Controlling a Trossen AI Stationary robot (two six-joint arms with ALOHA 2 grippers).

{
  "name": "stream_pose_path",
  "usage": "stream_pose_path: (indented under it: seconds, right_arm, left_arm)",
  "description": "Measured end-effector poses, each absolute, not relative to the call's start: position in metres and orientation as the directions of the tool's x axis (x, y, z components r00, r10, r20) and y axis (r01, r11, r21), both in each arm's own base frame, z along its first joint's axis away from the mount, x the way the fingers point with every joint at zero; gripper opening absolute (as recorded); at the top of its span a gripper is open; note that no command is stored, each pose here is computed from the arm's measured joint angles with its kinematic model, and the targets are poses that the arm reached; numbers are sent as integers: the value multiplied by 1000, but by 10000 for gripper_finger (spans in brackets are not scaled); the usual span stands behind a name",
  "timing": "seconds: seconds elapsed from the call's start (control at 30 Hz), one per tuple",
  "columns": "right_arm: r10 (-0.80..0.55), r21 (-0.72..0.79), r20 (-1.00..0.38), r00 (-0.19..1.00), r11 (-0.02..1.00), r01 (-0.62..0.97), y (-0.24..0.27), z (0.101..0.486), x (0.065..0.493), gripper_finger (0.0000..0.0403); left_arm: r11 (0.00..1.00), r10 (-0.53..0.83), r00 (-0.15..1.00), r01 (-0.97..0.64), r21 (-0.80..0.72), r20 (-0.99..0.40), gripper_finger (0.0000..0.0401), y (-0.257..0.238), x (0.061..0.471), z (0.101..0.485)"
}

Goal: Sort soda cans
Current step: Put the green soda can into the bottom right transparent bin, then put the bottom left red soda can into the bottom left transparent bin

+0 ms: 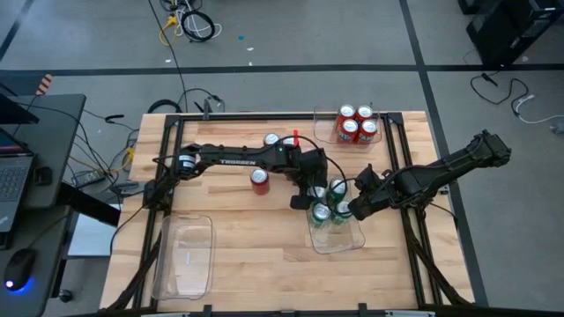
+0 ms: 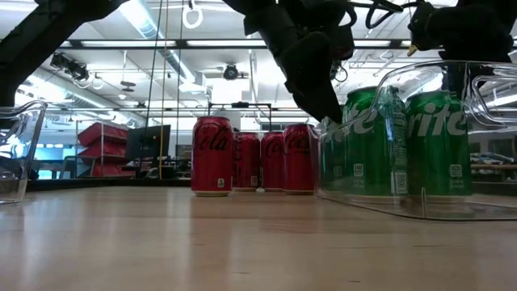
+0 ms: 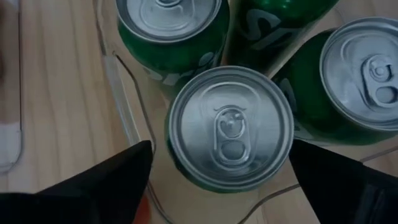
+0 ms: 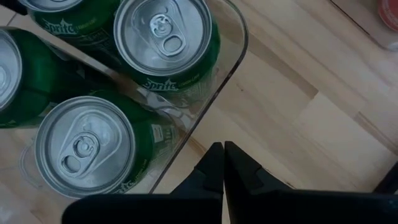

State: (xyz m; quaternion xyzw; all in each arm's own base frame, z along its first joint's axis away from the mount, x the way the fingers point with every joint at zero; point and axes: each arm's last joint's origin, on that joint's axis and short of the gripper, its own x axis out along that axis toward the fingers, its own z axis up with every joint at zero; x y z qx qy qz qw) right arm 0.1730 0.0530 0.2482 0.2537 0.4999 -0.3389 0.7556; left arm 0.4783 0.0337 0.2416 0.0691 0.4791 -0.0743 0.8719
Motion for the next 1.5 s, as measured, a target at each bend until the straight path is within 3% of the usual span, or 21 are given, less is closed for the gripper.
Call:
stream_pose_path:
  seconds: [0.27,0.5,0.63,0.87,1.17,1.5]
  right_arm:
    - [-258,44,-927,271,645,763,53,248,173,0]
    - [-258,40,-927,272,652,757,53,248,173,0]
    - [-258,37,-927,272,659,751,53,248,173,0]
    - [-278,31,-911,305,691,722,53,249,176,0]
    - [-310,71,-815,490,785,615,55,256,195,0]
    - [-311,59,-683,661,878,474,50,269,217,0]
  left_arm:
    - [980,-60,522,194,51,-851,359,34,478,250]
    - [967,28,566,193,165,-824,359,34,475,300]
    - [966,29,529,204,160,-848,344,33,464,320]
    - [974,-37,507,209,82,-861,258,36,437,353]
    - [990,-45,399,137,12,-916,107,34,418,356]
    - [995,-2,517,84,49,-856,37,35,429,363]
